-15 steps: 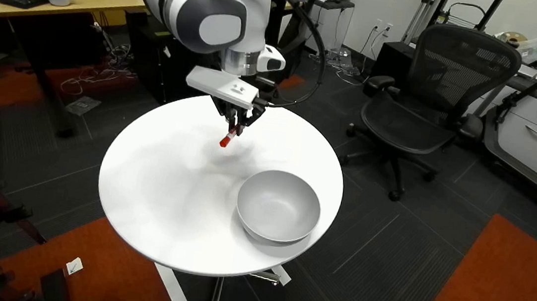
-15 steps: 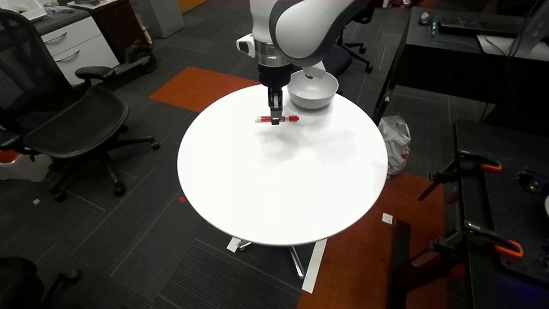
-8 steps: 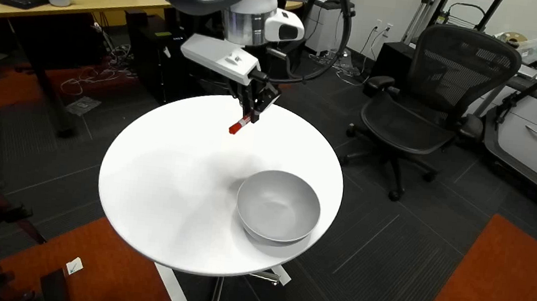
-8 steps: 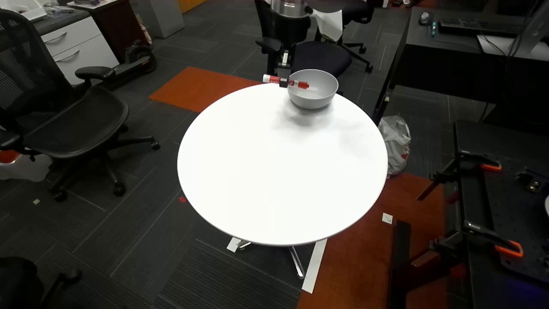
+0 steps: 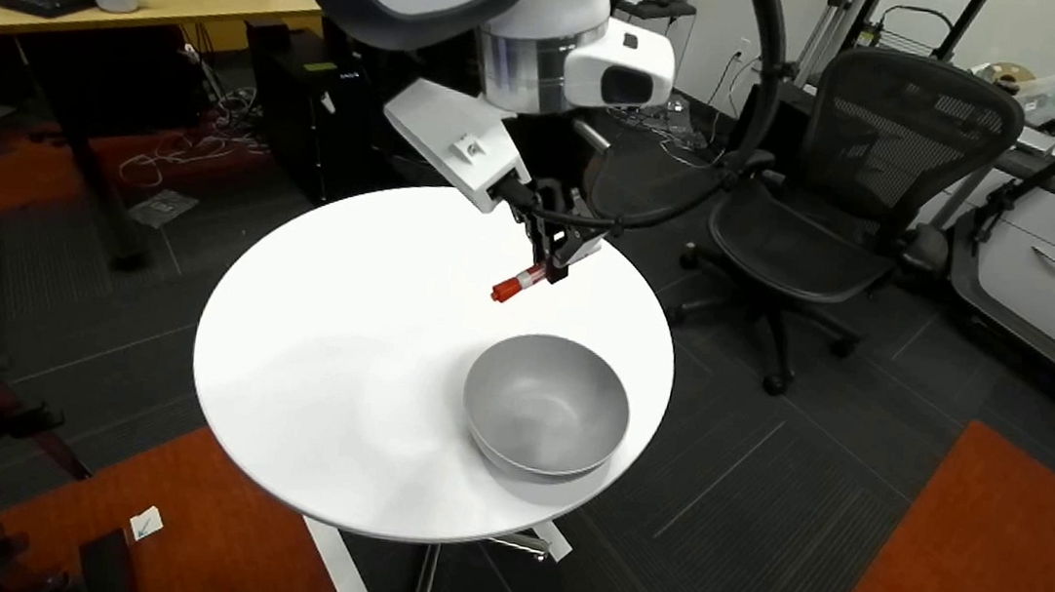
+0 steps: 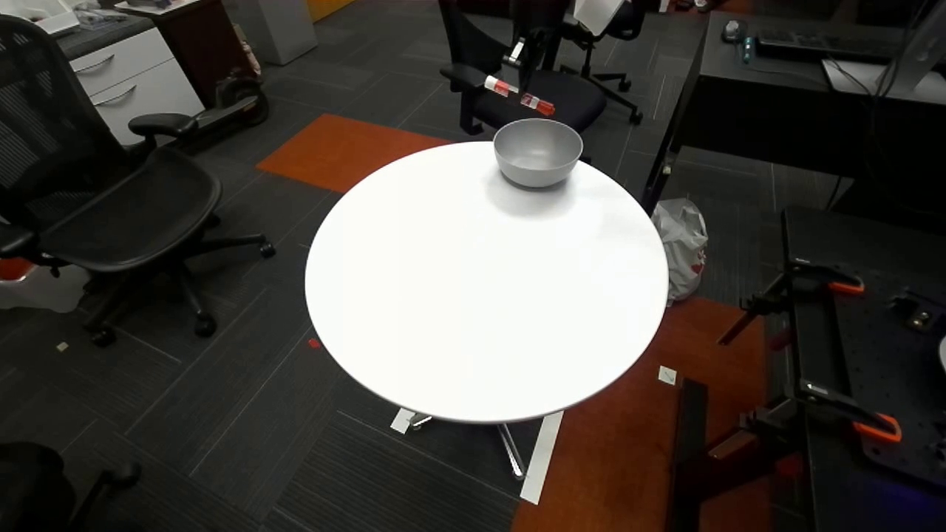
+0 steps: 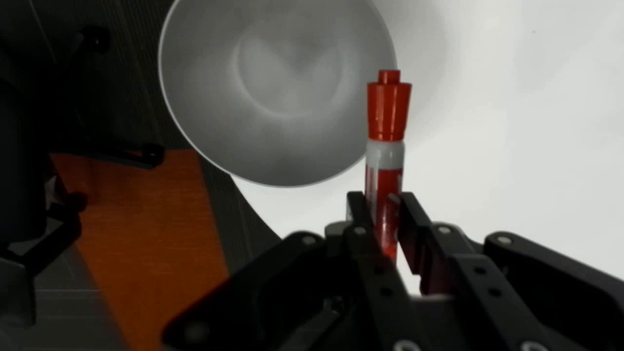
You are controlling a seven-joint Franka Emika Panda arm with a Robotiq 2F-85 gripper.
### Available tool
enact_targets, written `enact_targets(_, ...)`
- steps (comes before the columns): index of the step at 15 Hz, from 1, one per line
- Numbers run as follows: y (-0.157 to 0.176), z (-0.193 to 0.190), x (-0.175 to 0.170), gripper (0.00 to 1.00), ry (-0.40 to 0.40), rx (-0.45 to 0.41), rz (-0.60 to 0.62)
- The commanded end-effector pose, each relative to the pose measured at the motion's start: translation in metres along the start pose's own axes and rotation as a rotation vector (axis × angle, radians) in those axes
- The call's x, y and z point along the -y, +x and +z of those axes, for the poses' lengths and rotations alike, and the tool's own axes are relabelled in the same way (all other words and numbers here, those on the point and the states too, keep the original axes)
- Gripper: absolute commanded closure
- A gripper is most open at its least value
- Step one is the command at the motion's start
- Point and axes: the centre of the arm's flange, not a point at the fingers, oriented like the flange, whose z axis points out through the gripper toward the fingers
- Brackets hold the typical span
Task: Put the marker in the bowl
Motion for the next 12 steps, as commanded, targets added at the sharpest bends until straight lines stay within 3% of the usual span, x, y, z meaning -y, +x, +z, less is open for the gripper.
enact_targets(1,-0.003,0.012,-0.024,0.95,-0.023,-0.03,0.139)
enact_targets(12,-0.004,0.07,-0.05,0.95,-0.048,0.032,0.313)
